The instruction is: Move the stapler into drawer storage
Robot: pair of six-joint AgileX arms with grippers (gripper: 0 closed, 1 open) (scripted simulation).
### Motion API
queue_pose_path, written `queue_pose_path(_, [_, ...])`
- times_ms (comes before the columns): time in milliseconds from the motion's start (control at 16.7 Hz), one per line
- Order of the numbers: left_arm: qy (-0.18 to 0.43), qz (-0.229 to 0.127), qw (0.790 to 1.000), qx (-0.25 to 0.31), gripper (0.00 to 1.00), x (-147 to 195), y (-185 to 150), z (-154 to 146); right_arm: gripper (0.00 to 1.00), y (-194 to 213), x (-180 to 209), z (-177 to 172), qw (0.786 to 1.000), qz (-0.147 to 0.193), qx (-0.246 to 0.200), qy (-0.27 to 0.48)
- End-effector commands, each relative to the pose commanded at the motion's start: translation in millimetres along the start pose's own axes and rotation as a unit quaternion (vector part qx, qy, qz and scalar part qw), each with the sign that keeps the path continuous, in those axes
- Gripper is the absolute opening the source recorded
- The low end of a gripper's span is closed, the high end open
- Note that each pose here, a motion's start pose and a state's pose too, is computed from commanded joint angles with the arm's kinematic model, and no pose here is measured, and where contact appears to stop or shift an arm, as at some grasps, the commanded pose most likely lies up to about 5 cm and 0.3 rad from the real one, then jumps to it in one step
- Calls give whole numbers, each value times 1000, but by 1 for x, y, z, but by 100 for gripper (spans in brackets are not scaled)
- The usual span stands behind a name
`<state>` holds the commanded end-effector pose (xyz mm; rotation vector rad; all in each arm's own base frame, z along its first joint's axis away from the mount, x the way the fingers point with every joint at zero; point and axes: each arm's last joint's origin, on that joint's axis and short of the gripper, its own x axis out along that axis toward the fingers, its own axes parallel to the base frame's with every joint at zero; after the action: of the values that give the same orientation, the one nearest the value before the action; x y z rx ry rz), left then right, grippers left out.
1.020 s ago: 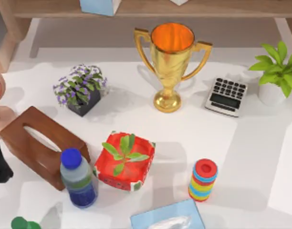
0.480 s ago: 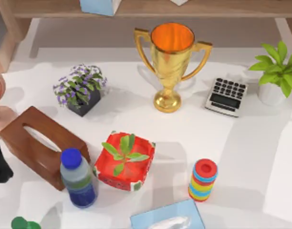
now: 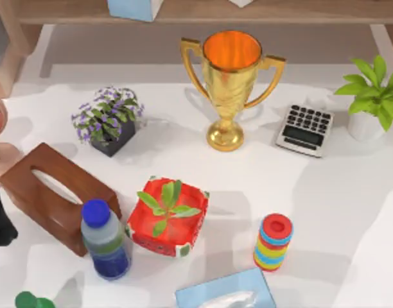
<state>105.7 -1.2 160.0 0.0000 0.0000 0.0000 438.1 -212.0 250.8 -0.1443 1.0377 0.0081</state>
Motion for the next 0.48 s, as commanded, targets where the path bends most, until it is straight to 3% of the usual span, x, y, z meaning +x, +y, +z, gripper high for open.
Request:
queue_pose_path(240, [0, 0, 1000, 0, 100, 0, 0, 0, 100, -41, -23, -32, 987, -77, -51, -130])
queue_pose_path(480, [0, 0, 1000, 0, 100, 0, 0, 0, 100, -77, -36, -89, 948, -184, -127, -225])
